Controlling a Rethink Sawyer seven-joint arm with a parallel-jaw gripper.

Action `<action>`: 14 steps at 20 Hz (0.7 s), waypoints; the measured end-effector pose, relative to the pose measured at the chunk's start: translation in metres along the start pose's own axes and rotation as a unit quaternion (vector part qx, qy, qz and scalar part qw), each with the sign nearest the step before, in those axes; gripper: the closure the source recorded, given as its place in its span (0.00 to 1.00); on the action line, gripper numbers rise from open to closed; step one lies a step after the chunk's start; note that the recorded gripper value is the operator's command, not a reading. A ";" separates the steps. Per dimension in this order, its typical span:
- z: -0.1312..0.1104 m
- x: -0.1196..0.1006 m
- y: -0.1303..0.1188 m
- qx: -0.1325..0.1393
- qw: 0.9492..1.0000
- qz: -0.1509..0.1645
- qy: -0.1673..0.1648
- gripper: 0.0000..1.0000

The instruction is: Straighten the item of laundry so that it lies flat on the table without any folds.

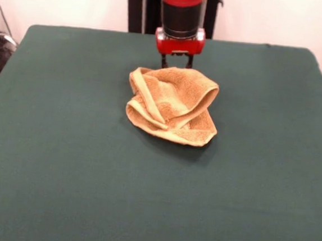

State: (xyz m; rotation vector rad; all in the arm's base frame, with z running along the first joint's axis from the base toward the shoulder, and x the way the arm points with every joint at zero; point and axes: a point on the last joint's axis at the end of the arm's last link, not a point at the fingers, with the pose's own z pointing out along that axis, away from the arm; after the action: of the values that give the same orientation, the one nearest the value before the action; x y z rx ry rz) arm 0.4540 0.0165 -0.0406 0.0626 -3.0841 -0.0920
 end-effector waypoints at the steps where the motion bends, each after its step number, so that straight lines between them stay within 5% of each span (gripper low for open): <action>1: -0.001 -0.001 -0.002 -0.005 1.000 0.002 0.003 0.00; 10: -0.006 -0.005 -0.027 -0.034 0.999 0.017 0.019 0.00; 14: -0.012 0.000 -0.064 -0.026 0.999 0.031 0.009 0.00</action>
State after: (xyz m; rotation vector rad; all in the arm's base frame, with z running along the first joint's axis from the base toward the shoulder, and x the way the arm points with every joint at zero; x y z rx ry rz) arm 0.4573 -0.0484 -0.0327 -0.0349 -3.0603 -0.1682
